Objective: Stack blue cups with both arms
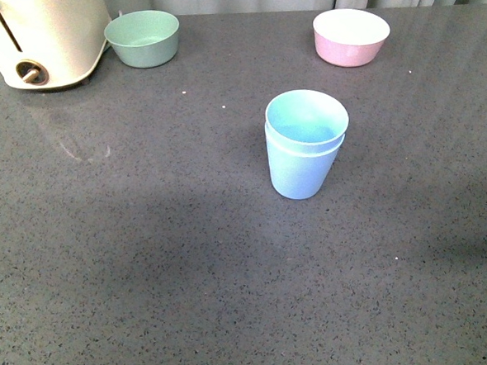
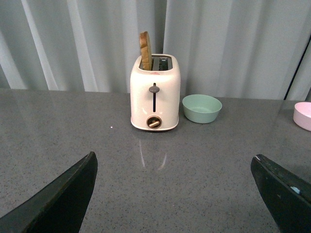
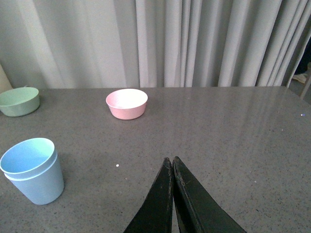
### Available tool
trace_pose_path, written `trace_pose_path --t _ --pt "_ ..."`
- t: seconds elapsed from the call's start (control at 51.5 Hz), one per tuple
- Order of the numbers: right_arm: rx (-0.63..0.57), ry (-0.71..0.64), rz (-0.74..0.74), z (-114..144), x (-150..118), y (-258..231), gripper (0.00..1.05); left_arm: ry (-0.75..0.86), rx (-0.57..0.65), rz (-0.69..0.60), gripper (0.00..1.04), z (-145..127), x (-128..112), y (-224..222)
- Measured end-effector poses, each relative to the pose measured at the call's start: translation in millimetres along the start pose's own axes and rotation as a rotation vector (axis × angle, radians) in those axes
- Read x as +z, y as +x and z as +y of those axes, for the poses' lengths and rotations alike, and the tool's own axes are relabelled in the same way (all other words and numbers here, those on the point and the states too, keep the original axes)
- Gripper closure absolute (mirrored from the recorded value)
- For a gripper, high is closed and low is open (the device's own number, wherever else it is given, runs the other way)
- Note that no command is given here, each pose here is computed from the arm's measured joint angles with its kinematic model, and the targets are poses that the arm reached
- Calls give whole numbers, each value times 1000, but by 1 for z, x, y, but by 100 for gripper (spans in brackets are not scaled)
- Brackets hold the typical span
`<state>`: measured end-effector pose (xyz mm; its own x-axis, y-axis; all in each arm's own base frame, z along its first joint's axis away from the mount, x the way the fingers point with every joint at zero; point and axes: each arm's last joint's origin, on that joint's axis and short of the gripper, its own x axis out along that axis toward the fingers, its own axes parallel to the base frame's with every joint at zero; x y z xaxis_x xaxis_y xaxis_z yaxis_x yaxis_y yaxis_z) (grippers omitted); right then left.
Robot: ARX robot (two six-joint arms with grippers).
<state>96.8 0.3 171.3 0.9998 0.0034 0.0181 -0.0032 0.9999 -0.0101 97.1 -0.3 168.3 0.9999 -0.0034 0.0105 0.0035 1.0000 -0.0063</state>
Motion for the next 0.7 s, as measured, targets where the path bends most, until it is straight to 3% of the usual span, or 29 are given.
trace_pose_path --t 0.194,0.699 --pt "0 -1 -1 0 0 0 101 0 0 0 9 0 0 0" --pt "0 0 -1 0 0 0 15 0 0 0 9 0 0 0"
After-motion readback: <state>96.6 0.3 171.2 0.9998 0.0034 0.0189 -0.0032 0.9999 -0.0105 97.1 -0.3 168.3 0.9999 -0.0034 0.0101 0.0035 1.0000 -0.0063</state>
